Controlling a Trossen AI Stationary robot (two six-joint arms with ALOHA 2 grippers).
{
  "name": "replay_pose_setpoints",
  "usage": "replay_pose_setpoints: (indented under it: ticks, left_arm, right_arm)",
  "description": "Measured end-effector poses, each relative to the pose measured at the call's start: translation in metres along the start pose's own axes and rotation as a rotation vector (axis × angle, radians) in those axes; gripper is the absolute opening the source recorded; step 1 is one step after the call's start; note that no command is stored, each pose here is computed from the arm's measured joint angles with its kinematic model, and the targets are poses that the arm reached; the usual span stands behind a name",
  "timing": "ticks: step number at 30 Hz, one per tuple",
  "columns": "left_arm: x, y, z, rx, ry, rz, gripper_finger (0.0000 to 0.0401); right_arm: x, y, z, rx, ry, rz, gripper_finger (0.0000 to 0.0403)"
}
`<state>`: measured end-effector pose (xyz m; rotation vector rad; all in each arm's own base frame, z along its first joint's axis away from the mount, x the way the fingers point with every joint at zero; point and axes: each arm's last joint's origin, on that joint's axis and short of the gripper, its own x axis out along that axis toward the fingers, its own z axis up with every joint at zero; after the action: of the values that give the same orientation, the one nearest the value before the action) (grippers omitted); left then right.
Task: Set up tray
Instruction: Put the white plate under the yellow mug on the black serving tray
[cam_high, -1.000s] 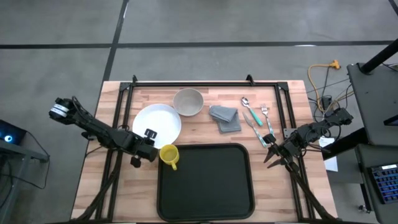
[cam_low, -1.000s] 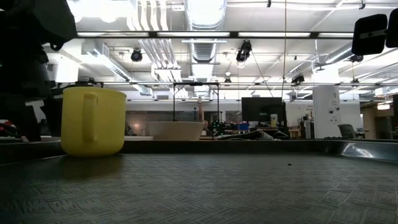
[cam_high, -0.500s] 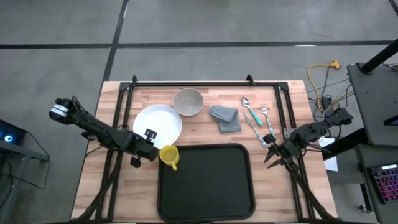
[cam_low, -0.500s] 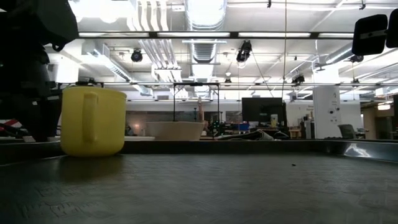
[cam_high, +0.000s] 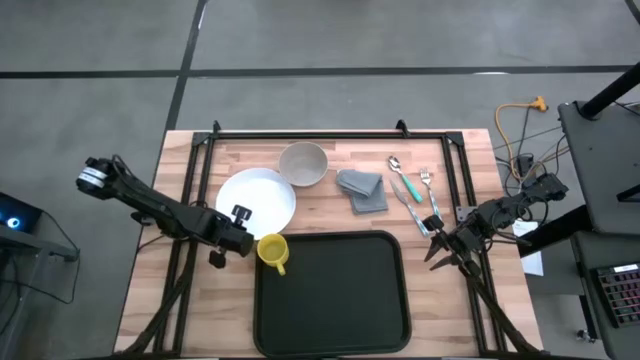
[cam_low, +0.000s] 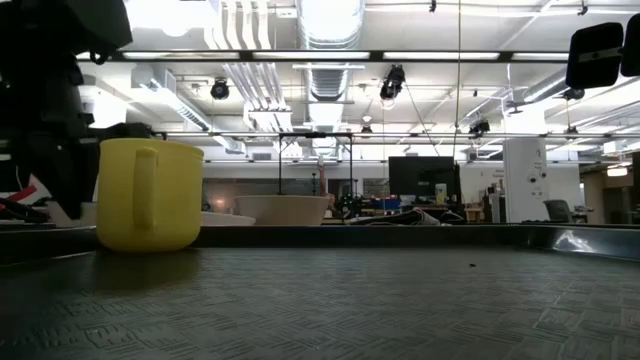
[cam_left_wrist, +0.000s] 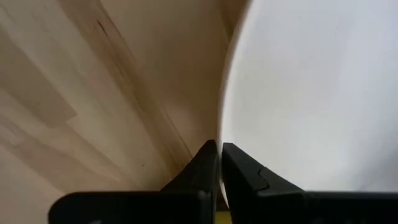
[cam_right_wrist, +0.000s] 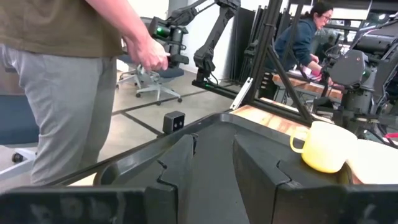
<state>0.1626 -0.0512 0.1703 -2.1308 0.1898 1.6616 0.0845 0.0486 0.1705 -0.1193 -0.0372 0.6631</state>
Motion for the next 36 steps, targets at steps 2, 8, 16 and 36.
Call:
replay_pose_setpoints:
  ticks: [2,8,16,36]
  left_arm:
    - [-0.005,-0.001,0.001,0.003,-0.008,0.003,0.0]
    - [-0.026,-0.005,0.009,0.025,-0.084,0.013,0.0001]
    - [-0.053,-0.011,0.018,0.034,-0.123,0.016,0.0001]
    - [-0.092,-0.022,0.013,0.055,-0.109,-0.029,0.0]
  right_arm:
    - [0.0,0.0,0.0,0.0,0.0,0.0,0.01]
    - [0.0,0.0,0.0,0.0,0.0,0.0,0.01]
    - [0.0,0.0,0.0,0.0,0.0,0.0,0.01]
    - [0.0,0.0,0.0,0.0,0.0,0.0,0.01]
